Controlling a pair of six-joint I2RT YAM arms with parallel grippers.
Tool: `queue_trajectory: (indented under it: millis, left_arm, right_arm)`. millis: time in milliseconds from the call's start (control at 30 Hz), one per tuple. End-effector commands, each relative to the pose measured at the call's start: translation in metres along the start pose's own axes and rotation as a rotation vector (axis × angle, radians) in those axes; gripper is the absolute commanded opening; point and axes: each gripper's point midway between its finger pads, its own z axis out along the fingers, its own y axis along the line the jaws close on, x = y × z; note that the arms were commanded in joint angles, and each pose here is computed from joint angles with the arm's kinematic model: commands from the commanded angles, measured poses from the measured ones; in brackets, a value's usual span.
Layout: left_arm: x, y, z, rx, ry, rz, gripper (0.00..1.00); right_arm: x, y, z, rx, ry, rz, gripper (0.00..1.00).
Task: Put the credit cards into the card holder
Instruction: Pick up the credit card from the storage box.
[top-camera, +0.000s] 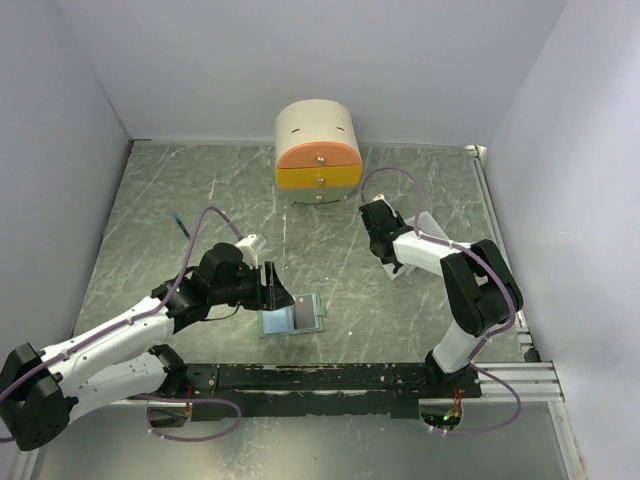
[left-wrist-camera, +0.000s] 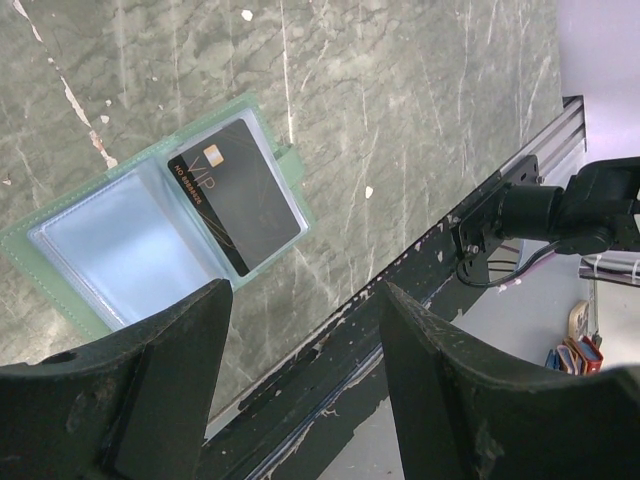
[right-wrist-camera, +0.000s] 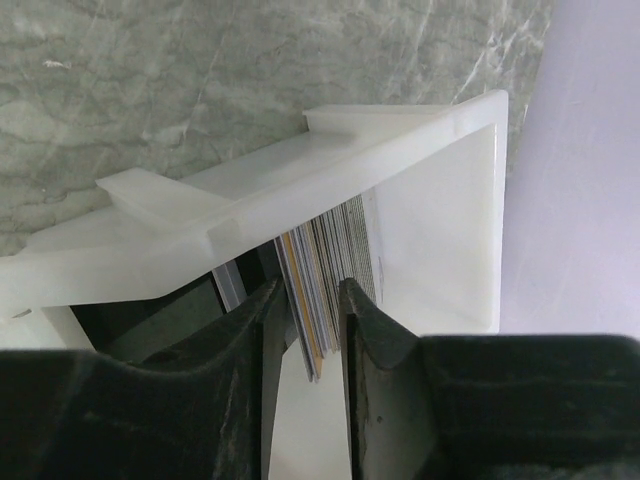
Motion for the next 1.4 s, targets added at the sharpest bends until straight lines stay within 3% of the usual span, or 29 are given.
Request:
queue_trajectory:
  millis: [0,633,967,1367]
  left_arm:
    - [0.000,-0.002,-0.003,0.010,-0.012,-0.002,0.71]
    - [0.000,-0.003,-0.003,0.011,-0.014,-0.013,0.71]
    - [0.000,-0.002,-0.002,0.007,-0.011,-0.014,0.71]
    - [0.001,-0.002,0.001,0.011,-0.006,-0.016,0.71]
  right_arm:
    - [-0.014,-0.010,0.001,0.038,-0.038,0.041,0.26]
    - [-0.015,-0.004,0.016,-0.013,-0.034,0.077,0.26]
    - [-0.021,-0.029,0.011,0.090,-0.023,0.083,0.26]
    - [-0.020,-0.028,0.012,0.058,-0.022,0.077,0.25]
